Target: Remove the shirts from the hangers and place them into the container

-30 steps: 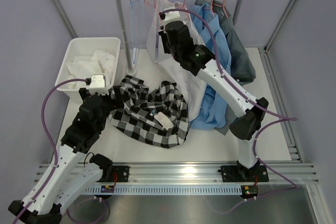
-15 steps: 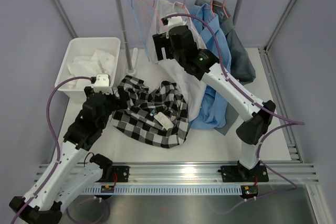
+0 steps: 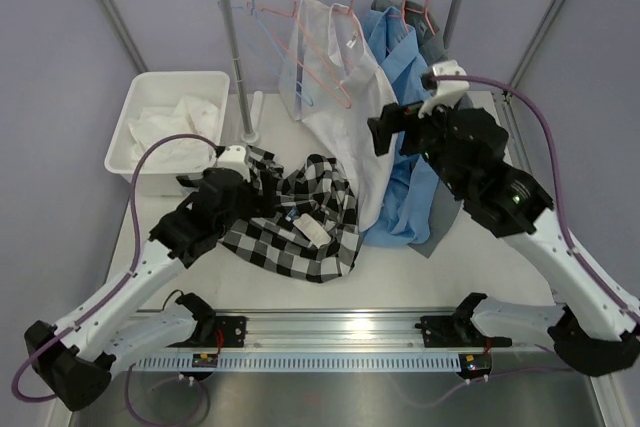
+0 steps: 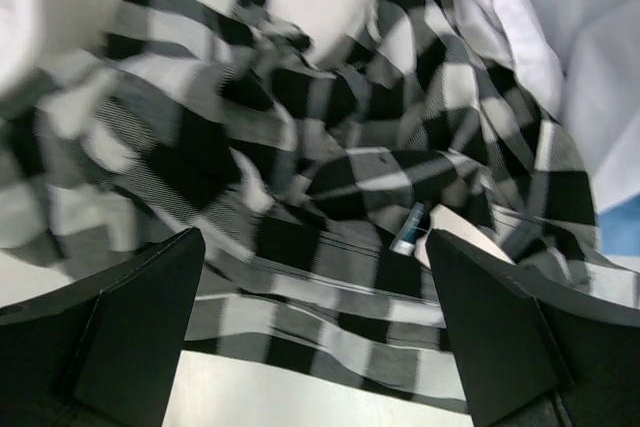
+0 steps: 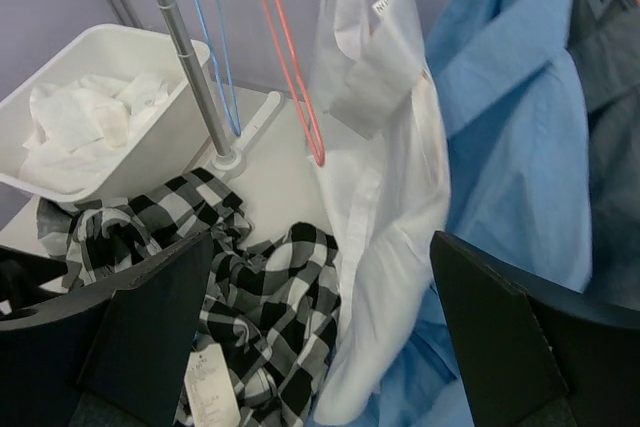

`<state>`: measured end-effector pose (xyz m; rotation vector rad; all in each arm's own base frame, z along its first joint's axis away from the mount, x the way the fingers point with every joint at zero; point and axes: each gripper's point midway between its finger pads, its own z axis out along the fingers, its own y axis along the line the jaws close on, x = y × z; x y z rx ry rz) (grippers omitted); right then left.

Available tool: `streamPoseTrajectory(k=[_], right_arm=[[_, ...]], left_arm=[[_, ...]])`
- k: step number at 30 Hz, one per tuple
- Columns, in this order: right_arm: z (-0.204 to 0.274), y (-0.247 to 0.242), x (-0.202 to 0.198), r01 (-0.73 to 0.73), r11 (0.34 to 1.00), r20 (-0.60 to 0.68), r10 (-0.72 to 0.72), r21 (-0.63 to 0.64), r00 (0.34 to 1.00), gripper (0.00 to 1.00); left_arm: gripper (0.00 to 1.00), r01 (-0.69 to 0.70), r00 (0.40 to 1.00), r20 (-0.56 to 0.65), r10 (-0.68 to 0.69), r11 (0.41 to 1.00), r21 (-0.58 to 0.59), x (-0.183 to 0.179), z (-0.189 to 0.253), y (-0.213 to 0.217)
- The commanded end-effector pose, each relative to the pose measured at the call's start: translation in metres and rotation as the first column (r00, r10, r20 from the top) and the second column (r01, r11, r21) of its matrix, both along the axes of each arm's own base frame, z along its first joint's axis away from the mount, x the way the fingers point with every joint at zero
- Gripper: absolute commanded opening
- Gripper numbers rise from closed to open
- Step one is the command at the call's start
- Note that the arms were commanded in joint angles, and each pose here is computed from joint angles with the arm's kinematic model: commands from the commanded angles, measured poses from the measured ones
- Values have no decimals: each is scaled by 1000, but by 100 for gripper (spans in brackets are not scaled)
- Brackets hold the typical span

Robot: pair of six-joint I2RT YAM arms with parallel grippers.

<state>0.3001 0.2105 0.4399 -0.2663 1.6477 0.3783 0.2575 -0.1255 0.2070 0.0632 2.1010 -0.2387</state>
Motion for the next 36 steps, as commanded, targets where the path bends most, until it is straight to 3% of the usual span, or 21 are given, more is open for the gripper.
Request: streamPoseTrajectory(k=[1,7,13,22,26,29,30,32,33,34,36], right_arm=[[-15,-24,-19,42,998,1,-43,51,999,99],[-46,-73,-52,123,987,14,-125,100,992,99],[-59,-96,-73,134,984,27,-138,118,990,99],[-70,-97,-79,109,988,28,-113,105,993,100],[-72,-95,-80,96,990,27,-99,102,995,100],[-72,-95,-81,94,990,31,-98,106,995,99],[-72,-95,-81,92,990,31,-96,105,995,100],[-72,-95,-81,91,990,30,-95,104,995,100],[-72,-95,-81,91,991,31,-94,102,995,99],[-72,-96,-81,94,990,31,-97,101,995,99],[-72,-95,-81,94,990,30,-97,101,995,99]], left_arm=[[99,-65,996,-64,60,995,-76,1,-10,-21],[99,-265,950,-179,258,964,-19,13,-75,-20],[99,-334,925,-216,311,939,-77,28,-111,-36],[99,-368,852,-396,341,930,9,11,-184,-44],[90,-359,826,-458,328,933,20,-1,-206,-48],[71,-344,814,-491,311,939,23,-7,-217,-51],[52,-341,812,-496,308,940,25,-8,-219,-51],[30,-335,811,-503,300,942,22,-11,-220,-51],[6,-332,812,-502,297,943,21,-12,-219,-51],[0,-324,816,-501,289,946,18,-13,-217,-51],[0,-308,833,-487,263,951,-13,-14,-205,-51]])
